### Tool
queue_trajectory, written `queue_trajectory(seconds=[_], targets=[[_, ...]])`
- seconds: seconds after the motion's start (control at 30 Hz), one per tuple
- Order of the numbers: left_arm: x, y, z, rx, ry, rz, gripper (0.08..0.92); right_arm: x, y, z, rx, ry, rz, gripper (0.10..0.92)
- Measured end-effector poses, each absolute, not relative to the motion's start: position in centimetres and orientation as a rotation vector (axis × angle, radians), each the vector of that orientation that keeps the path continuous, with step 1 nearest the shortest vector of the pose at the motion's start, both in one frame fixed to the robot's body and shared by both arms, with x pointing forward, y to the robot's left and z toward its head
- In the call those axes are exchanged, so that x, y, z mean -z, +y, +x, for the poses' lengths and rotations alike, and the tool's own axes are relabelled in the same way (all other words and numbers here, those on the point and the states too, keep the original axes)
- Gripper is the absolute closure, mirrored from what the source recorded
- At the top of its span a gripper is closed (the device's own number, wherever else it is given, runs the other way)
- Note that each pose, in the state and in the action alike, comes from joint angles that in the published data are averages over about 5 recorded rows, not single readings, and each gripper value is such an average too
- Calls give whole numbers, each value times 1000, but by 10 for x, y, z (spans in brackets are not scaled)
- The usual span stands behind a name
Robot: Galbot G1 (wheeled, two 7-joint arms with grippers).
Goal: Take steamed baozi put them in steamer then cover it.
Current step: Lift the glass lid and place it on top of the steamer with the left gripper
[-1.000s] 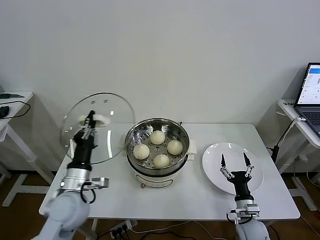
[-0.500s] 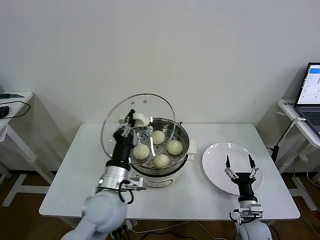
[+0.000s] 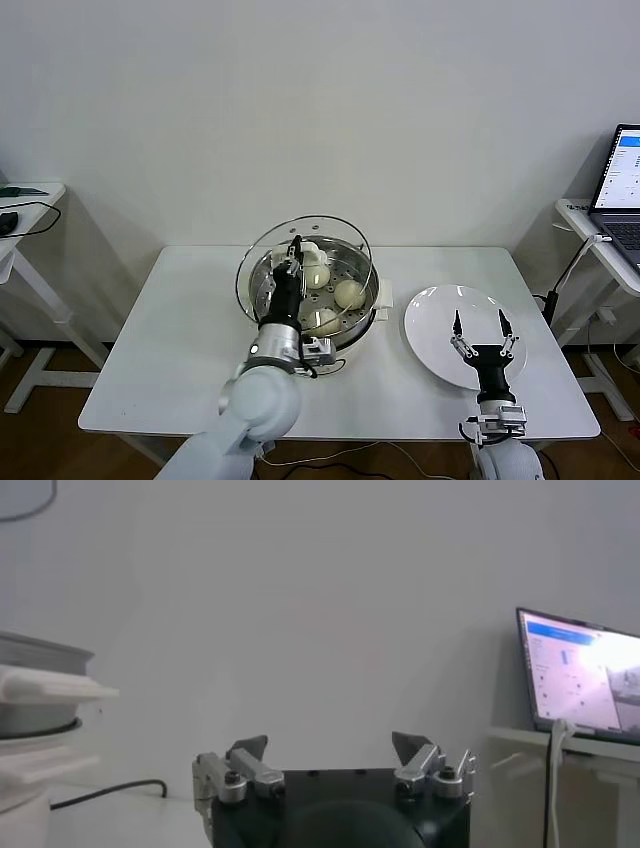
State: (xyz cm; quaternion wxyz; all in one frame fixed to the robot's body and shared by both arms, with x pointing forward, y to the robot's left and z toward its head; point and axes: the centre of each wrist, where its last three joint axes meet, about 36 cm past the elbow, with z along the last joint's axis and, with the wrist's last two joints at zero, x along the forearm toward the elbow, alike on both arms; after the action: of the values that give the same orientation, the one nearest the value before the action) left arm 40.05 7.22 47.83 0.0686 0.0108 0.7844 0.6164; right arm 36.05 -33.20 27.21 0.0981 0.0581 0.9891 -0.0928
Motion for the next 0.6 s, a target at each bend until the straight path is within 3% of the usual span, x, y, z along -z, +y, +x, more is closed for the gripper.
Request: queue_trajectory(seconds=[0.6], targets=[[-458, 44, 419, -2016, 2302, 60, 810, -267, -338, 362, 274, 2941, 181, 200]])
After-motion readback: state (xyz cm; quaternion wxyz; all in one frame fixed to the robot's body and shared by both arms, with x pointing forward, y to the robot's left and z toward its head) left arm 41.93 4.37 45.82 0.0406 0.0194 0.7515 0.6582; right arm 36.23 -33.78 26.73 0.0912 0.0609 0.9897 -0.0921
